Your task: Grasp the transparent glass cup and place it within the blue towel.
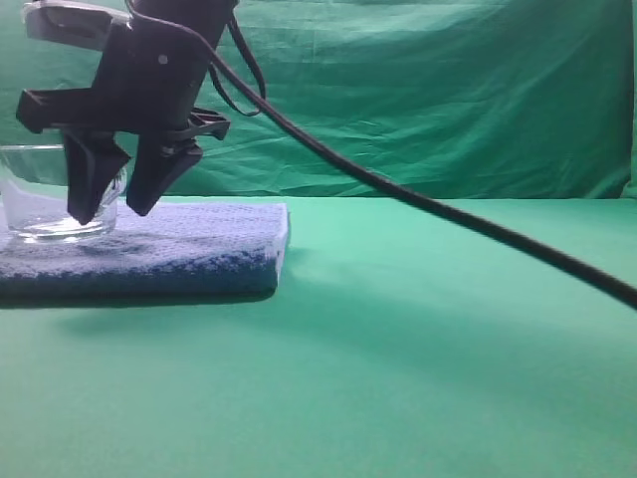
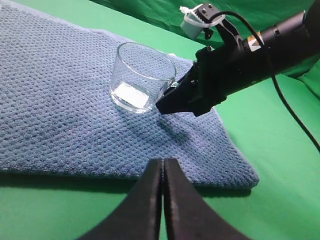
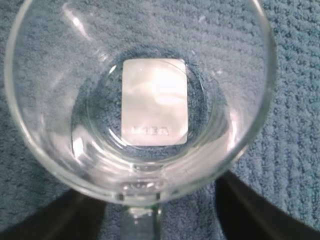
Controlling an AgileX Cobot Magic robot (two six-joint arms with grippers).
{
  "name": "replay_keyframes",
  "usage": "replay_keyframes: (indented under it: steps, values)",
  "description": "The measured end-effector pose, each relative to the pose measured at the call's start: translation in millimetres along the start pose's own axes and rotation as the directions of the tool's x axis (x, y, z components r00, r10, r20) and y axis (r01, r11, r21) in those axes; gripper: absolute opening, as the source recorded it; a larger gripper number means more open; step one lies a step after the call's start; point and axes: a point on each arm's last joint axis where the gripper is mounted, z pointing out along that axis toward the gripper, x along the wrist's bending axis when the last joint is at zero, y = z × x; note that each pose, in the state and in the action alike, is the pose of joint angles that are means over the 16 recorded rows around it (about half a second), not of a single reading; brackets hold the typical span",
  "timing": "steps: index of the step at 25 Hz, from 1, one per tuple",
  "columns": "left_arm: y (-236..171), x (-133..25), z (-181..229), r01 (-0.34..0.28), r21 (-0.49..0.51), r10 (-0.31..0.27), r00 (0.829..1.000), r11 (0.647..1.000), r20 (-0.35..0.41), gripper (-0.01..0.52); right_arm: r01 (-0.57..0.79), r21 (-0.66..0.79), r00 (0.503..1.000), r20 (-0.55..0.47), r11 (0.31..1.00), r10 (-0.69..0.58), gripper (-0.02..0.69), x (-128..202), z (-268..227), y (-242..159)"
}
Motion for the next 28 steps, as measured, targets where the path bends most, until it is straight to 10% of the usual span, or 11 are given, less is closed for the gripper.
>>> replay_keyframes:
  steps: [12, 28]
  values:
    - [0.0, 0.0, 0.0, 0.0, 0.0, 0.0, 1.0, 1.0, 0.0, 0.0, -0.088, -0.107, 0.993, 0.071, 0.99, 0.095, 0.021, 12.0, -170.6, 12.6]
    - [0.0, 0.0, 0.0, 0.0, 0.0, 0.0, 1.0, 1.0, 0.0, 0.0, -0.041, -0.348, 0.987, 0.132, 0.937, 0.092, 0.0, 50.6, -318.0, -92.7]
